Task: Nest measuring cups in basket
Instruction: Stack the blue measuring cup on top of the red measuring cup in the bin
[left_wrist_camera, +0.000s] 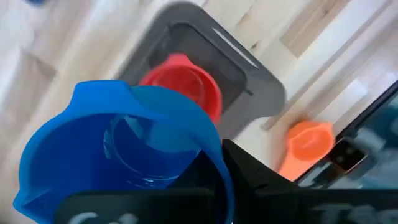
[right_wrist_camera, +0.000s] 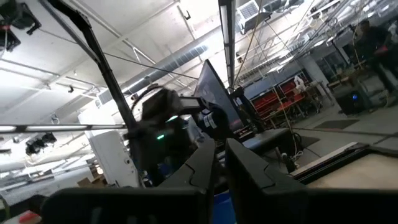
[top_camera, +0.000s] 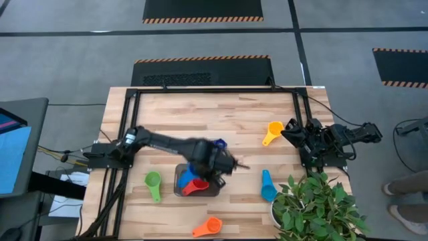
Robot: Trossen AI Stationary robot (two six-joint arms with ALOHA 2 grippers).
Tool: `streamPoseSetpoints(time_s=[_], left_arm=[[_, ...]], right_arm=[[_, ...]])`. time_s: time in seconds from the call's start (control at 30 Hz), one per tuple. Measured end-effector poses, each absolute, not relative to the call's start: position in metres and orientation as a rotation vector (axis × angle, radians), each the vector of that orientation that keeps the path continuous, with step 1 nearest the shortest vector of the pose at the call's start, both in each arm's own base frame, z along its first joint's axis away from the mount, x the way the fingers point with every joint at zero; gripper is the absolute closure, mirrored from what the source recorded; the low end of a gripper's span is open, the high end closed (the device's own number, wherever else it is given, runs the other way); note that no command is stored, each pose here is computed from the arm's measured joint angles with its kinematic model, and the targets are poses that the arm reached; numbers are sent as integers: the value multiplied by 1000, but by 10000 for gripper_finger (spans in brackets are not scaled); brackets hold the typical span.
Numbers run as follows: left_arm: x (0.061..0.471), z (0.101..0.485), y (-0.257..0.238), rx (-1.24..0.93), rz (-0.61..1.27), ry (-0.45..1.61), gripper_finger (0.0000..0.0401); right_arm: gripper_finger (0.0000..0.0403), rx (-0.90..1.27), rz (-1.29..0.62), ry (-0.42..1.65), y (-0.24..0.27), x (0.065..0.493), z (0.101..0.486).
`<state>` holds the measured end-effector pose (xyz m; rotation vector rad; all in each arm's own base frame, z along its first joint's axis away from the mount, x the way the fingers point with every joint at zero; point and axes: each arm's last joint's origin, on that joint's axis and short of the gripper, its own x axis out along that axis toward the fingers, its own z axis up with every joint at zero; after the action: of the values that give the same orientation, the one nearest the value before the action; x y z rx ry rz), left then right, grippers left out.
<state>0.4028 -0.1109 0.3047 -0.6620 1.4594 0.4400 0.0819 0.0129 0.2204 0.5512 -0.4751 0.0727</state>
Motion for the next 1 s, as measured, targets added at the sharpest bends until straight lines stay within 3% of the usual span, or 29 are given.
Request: streamPoseSetpoints(time_s=[0.2,0.37,0.67,1.0], left_arm=[[415,286,-141,-805,613,1309,401],[424,252,-149,-727,685,1364,401],[432,223,-148,-622,667,1456,401],[430,220,-147,-641,679,1509,401]], right_arm=[[339,627,92,-475,13,82,220],[339,632,95,-486,13,81,221],[339,630,123,-499,13,80,223],[339,630,127,-502,13,80,223]])
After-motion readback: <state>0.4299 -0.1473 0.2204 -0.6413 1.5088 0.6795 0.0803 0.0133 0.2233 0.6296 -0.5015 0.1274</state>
